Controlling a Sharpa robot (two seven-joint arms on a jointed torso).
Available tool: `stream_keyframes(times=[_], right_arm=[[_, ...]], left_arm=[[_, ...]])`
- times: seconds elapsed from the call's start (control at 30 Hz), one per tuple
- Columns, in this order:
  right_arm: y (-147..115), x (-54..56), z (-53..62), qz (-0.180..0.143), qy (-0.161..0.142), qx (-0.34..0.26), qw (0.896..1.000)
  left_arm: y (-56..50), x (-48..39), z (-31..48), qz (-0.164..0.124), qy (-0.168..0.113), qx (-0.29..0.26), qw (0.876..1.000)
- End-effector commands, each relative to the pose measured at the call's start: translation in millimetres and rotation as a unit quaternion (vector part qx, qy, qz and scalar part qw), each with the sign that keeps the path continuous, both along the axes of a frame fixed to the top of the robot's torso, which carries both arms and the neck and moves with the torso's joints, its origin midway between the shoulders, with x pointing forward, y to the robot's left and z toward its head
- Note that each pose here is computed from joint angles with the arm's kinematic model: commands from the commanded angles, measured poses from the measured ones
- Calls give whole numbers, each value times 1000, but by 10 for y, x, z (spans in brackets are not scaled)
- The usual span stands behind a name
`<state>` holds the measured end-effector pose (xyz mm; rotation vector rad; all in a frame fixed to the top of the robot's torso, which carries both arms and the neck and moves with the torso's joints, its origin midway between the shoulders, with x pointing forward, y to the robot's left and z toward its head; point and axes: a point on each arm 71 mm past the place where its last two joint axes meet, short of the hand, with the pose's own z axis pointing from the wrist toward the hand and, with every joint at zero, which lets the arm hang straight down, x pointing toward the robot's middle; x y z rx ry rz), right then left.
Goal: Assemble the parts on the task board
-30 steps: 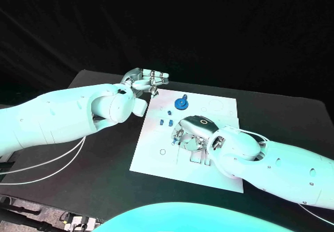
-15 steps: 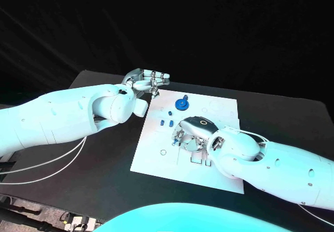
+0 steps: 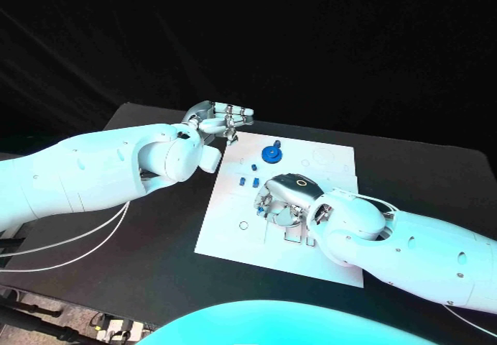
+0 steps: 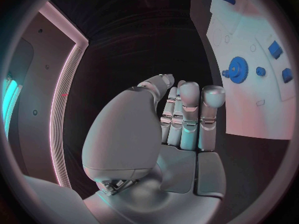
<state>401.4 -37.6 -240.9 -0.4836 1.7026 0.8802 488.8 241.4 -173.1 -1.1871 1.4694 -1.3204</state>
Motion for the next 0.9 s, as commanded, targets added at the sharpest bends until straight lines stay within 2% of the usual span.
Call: stream_keyframes(times=[0.03, 0.5, 0.9], right_arm=[[-9, -17, -29, 3, -1, -7, 1000], [-18, -21, -15, -1, -9, 0, 1000], [-21, 2, -81, -4, 7, -37, 999]], left_arm=[[-22, -3, 10, -9, 0, -5, 1000], [-21, -2, 8, -9, 1, -5, 1000], [-25, -5, 8, -11, 2, -5, 1000]])
